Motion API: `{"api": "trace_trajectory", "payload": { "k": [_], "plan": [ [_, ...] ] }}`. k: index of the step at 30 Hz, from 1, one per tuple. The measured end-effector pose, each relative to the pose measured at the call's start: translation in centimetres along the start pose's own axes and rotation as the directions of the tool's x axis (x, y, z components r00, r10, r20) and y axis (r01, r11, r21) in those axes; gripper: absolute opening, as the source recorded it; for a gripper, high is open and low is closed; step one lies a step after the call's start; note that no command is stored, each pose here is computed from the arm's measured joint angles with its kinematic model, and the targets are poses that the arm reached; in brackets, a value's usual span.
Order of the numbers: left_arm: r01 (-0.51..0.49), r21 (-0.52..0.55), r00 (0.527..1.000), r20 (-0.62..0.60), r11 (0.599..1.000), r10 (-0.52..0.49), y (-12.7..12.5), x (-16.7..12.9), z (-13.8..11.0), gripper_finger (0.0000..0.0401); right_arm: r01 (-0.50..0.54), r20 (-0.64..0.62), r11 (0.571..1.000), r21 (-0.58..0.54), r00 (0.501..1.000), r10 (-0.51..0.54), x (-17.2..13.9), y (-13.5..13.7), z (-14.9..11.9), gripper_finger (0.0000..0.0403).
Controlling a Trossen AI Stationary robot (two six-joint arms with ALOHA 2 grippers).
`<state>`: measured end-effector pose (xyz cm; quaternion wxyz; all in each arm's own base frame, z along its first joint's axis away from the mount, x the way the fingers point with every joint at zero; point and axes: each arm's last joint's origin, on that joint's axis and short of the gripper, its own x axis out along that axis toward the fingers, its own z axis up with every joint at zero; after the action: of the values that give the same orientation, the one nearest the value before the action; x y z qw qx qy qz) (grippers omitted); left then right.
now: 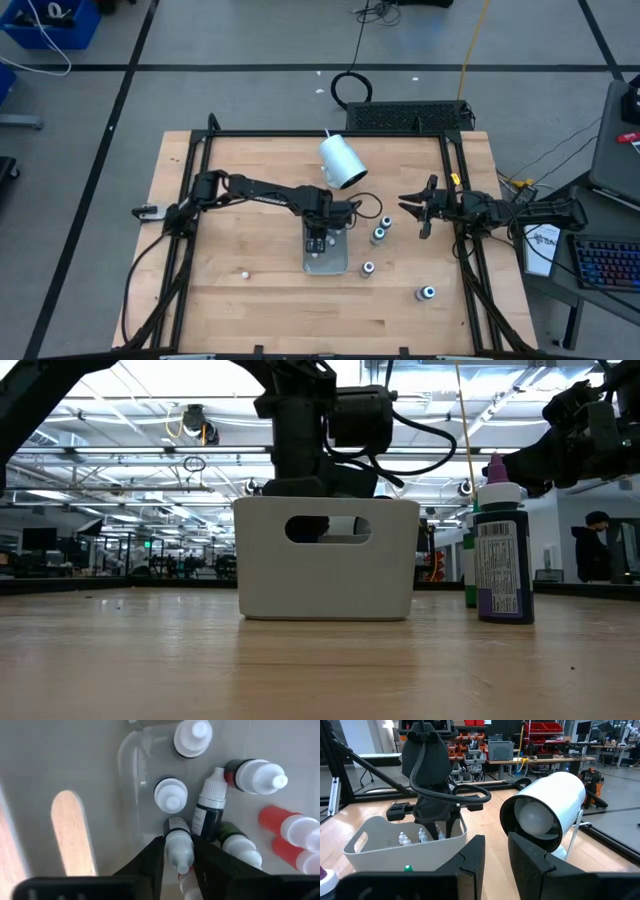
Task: Pick & Place food coloring
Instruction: Put the small blue food coloring bottle into the gray bin, then put the small orange food coloring bottle into the gray bin
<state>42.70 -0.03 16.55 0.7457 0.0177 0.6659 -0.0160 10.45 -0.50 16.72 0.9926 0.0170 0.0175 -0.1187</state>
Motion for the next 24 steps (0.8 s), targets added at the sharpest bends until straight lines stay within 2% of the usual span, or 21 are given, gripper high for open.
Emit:
{"api": "trace_trajectory", "payload": {
  "k": [5,10,13,21,24],
  "plan": [
    [0.004,-0.002,1.0,-0.001,1.0,-0.004,-0.2,0.0,0.0,0.0151,0.0,0.0,1.0,0.0,1.0,0.0,0.0,0.0,0.0,0.0077],
    [0.004,-0.005,1.0,0.001,1.0,-0.004,-0.3,-0.1,0.0,0.0177,0.0,0.0,1.0,0.0,1.0,0.0,0.0,0.0,0.0,0.0077],
    [0.004,-0.012,1.0,0.01,1.0,-0.003,-0.4,-0.6,0.0,0.0185,0.0,0.0,1.0,0.0,1.0,0.0,0.0,0.0,0.0,0.0077],
    [0.001,-0.029,0.998,0.058,1.0,0.001,-0.6,-4.4,0.6,0.0182,0.0,0.0,1.0,0.0,1.0,0.0,0.0,0.0,0.0,0.0077],
    [0.003,-0.072,1.0,0.022,0.997,-0.002,-0.9,-6.3,-0.2,0.0177,0.0,-0.001,1.0,0.0,1.0,0.0,0.0,0.0,0.0,0.0077]
  ]
}}
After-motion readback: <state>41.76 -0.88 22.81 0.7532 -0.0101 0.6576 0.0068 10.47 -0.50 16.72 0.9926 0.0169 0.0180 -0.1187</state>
